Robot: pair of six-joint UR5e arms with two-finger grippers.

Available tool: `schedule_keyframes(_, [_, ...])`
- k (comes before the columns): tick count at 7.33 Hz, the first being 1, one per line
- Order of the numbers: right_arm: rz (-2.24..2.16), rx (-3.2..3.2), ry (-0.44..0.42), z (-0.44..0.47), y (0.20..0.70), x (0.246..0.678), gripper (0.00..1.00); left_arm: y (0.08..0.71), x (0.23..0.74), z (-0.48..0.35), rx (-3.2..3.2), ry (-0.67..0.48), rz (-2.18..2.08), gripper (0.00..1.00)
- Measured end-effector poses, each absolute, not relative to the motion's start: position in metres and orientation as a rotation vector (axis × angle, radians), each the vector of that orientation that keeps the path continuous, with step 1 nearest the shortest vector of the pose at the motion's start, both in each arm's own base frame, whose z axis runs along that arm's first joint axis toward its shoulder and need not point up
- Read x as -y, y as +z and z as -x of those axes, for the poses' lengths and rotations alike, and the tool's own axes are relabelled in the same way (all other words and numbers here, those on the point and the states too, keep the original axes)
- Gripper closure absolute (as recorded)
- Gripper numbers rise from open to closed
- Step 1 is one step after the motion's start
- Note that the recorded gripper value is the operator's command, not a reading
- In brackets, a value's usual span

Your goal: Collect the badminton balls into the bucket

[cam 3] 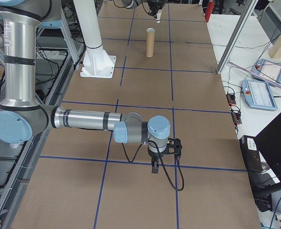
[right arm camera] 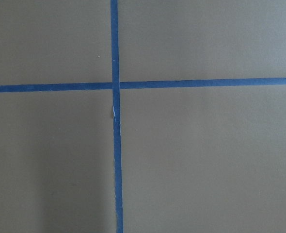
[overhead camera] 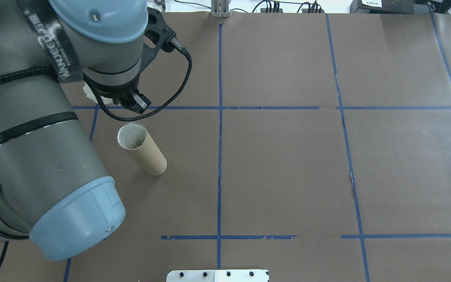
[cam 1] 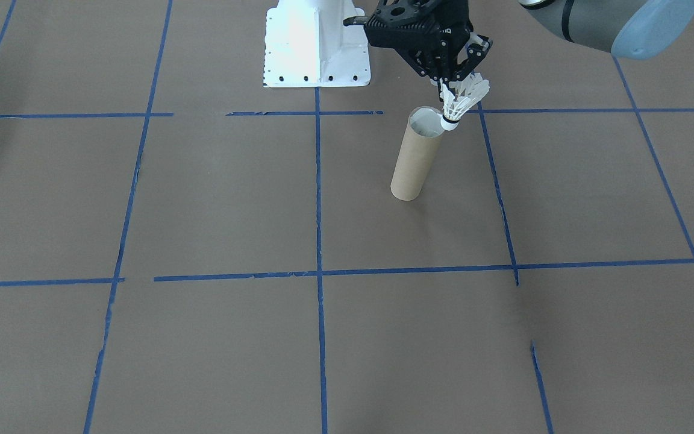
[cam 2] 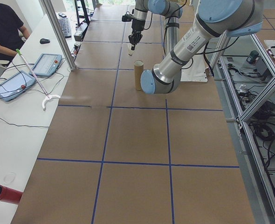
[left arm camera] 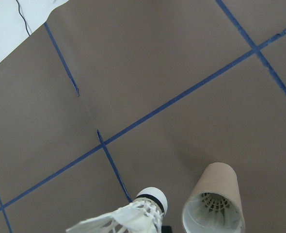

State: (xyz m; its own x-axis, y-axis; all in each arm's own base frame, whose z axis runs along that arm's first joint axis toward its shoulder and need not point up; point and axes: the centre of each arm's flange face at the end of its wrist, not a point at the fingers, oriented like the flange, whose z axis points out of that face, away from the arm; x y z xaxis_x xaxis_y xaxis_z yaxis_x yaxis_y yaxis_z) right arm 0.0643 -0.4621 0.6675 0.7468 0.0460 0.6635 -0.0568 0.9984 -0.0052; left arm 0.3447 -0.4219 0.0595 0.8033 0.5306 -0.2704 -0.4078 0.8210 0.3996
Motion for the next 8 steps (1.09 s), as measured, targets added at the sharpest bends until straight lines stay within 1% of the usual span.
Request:
schedule_keyframes(3, [-0.015,0.725,0.056,-0.064,0.668,0.462,0.0,0.07,0.431,-0.364,-0.338,0.61,-0.306,1.0])
schedule_keyframes(8, [-0.015,0.725,0.057,-0.064,0.668,0.462,0.0,0.073,0.41,-0.387,-0.352,0.676,-0.289,1.0])
